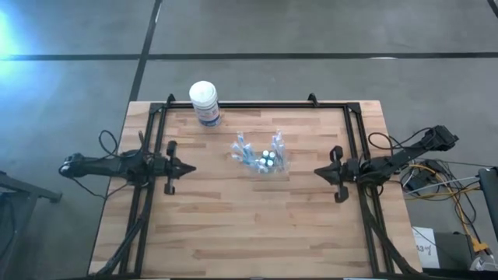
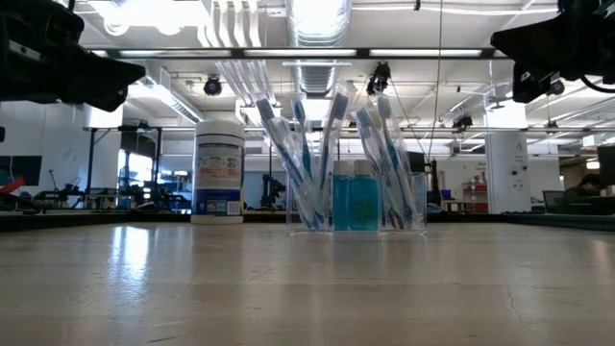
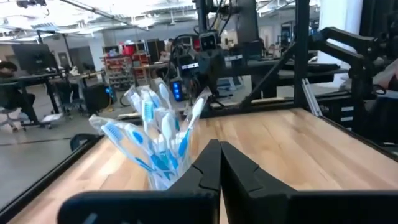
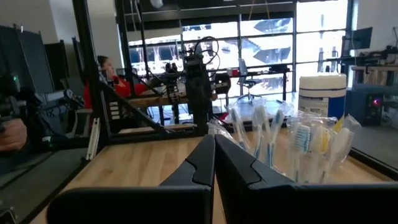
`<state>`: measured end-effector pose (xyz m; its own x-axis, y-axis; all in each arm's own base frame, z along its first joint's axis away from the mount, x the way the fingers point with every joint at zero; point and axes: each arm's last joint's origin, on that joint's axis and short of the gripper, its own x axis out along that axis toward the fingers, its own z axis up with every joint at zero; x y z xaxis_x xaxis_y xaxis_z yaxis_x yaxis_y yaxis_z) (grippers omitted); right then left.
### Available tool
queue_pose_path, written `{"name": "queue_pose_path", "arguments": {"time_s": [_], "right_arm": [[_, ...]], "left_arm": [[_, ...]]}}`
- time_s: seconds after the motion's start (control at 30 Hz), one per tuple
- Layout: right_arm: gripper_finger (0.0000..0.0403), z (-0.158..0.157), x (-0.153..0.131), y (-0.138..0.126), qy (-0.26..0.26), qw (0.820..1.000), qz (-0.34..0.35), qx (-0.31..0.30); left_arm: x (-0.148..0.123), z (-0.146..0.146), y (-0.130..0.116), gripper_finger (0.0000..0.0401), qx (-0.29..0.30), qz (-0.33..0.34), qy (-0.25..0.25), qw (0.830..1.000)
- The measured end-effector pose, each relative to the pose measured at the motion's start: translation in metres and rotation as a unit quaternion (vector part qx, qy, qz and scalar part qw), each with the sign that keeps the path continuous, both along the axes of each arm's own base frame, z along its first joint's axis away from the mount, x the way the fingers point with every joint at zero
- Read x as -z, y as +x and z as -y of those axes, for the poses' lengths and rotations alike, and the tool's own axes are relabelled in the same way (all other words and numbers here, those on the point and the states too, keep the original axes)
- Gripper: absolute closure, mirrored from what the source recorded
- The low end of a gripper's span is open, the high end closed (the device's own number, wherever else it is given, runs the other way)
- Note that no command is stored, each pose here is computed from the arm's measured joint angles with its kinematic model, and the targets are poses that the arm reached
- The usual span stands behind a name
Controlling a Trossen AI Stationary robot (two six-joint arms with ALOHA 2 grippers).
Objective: Pick & Place toothbrushing station
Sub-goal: Return to Home Position
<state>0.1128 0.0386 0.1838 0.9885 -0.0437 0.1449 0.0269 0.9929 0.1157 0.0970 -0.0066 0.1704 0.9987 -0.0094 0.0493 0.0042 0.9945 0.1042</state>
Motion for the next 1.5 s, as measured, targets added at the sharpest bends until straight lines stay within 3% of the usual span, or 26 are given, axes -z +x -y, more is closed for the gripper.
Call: {"name": "queue_pose_path", "arguments": {"time_s": [0.2, 0.43, 0.77, 1.5], "right_arm": [[0.0394, 0.004, 0.0, 0.001, 0.031, 0.999, 0.004, 0.012], [0.0394, 0.009, -0.001, 0.003, 0.017, 0.999, 0.004, 0.037], [0.0394, 0.011, -0.002, 0.003, 0.0, 0.998, 0.011, 0.056], [0.0394, 0.011, -0.002, 0.003, 0.021, 0.998, 0.012, 0.051]], "left_arm": [[0.002, 0.001, 0.0, 0.0399, 0.026, -0.009, -0.002, 1.0], [0.002, 0.002, 0.0, 0.0397, 0.04, -0.009, -0.016, 0.999], [0.003, 0.002, 0.0, 0.0396, 0.043, -0.018, -0.079, 0.996], [0.003, 0.002, 0.0, 0.0387, 0.038, -0.019, -0.106, 0.993]]}}
